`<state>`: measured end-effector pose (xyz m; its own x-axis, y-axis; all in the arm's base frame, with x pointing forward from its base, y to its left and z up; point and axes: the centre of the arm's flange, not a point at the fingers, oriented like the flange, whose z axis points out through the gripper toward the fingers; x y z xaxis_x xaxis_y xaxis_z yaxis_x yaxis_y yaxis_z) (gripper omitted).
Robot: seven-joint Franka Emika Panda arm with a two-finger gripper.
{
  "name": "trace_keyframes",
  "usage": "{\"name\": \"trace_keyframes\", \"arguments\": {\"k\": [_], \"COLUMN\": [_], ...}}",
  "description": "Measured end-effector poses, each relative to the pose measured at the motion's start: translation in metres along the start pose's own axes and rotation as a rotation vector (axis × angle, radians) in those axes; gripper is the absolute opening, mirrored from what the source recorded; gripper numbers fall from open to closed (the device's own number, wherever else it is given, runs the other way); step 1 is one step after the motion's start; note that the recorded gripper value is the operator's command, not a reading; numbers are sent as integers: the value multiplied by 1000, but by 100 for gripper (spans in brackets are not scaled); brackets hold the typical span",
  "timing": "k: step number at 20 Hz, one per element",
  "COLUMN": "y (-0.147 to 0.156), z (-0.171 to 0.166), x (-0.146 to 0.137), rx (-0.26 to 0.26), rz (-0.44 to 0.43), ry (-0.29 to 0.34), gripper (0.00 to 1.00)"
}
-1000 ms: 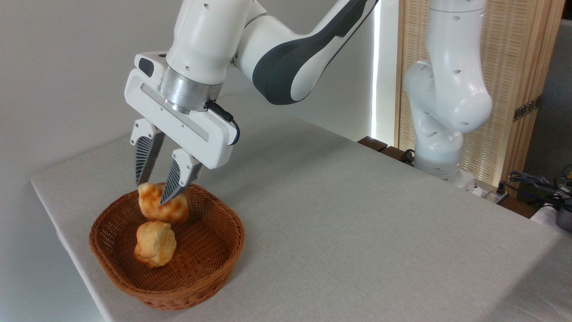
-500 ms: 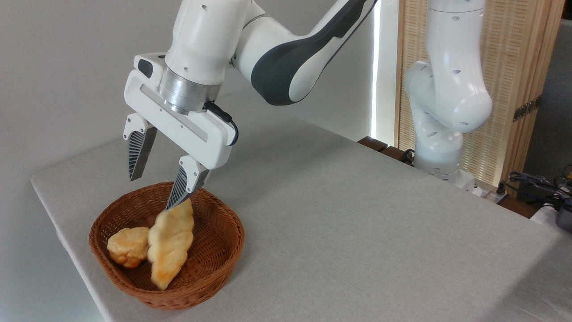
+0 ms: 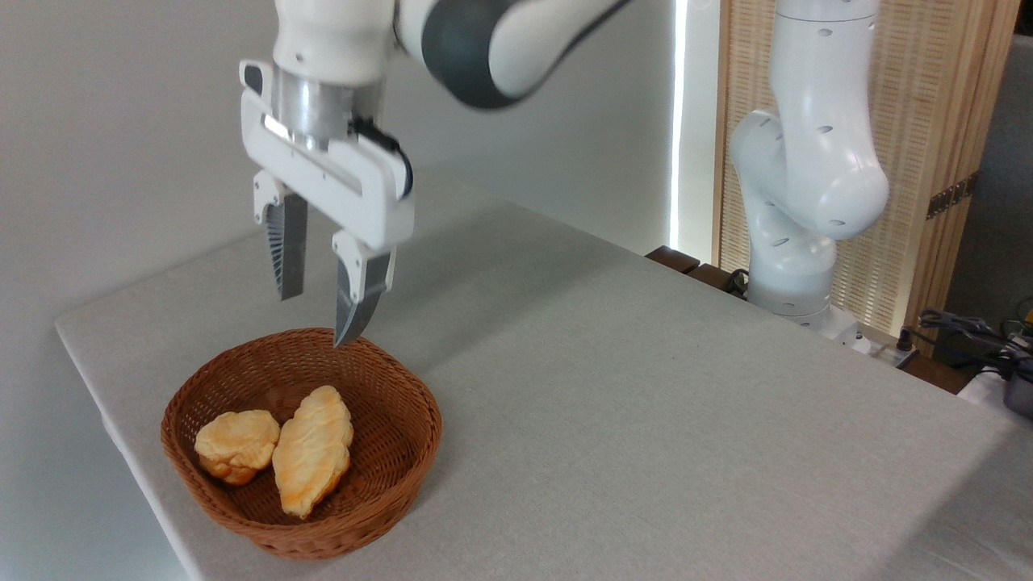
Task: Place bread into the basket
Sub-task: 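Raise the open gripper up away from the basket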
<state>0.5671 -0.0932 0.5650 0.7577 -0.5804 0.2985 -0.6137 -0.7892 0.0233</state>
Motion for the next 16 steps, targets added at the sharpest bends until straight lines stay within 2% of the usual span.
{"name": "trace_keyframes", "arguments": {"k": [5,16], "y": [3,-5], "z": [-3,3], "x": [-9,-18], "rx": [3,0], "rz": [40,71], "ry": [-138,-187], "gripper": [100,100]}}
